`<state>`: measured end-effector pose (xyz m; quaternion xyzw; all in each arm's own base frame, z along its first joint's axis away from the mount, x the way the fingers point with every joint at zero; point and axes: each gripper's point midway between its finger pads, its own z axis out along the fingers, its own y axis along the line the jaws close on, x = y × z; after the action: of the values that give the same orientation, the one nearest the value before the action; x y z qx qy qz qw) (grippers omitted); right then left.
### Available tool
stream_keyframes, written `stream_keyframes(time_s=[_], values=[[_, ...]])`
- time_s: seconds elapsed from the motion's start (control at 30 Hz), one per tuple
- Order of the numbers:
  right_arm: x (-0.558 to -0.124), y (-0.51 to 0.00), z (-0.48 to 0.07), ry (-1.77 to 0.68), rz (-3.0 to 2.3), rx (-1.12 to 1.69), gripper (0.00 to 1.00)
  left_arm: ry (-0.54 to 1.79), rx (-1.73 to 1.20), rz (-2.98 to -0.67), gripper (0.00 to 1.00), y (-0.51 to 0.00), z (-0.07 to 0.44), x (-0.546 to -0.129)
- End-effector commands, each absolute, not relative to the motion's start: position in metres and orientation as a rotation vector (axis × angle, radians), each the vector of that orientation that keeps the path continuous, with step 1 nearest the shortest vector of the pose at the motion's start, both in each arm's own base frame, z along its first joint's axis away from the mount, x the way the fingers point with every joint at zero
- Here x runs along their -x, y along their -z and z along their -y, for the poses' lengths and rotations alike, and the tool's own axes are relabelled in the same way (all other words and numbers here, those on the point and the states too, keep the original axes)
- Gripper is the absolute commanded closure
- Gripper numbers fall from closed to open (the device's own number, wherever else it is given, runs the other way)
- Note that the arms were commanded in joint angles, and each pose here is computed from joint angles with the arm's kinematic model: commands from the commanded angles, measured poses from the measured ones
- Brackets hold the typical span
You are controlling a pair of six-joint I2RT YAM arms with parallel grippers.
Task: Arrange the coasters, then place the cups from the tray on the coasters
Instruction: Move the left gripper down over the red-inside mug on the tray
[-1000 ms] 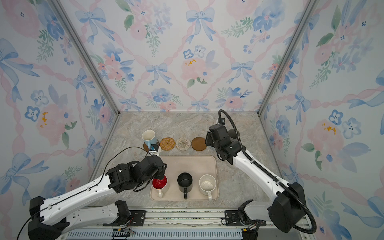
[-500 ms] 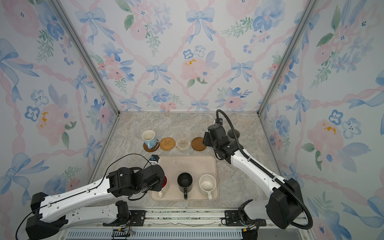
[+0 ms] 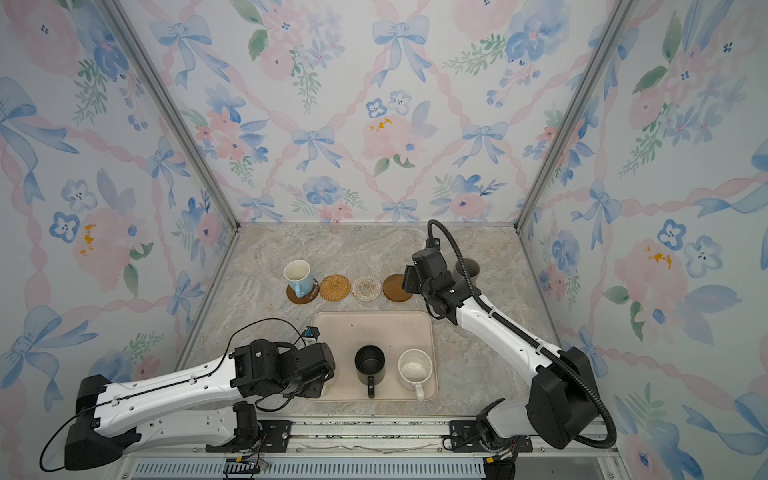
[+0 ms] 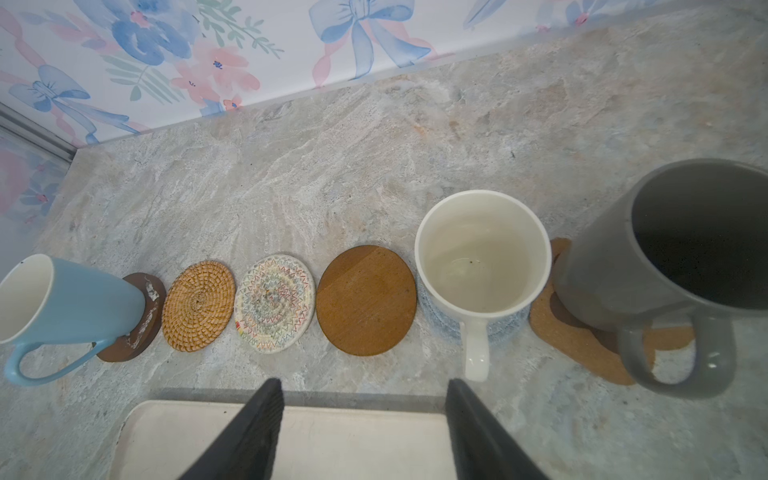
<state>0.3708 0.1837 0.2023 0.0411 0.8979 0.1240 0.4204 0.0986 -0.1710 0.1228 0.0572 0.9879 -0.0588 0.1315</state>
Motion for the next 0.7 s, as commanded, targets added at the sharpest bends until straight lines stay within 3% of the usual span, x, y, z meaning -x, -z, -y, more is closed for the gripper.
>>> stream_keyframes(time_s=[0.0, 0.37, 0.67], values=[[-0.374, -0.195, -0.188, -0.335, -2.260, -0.103, 0.35, 0.107, -0.108, -2.902, 0.66, -0.113, 0.162, -0.092], [-0.375, -0.192, -0.192, -0.360, -2.266, -0.100, 0.35, 0.029, -0.045, -2.885, 0.54, -0.097, 0.166, -0.096], [-0.375, -0.188, -0.187, -0.346, -2.272, -0.113, 0.35, 0.006, -0.008, -2.871, 0.52, -0.085, 0.173, -0.101]])
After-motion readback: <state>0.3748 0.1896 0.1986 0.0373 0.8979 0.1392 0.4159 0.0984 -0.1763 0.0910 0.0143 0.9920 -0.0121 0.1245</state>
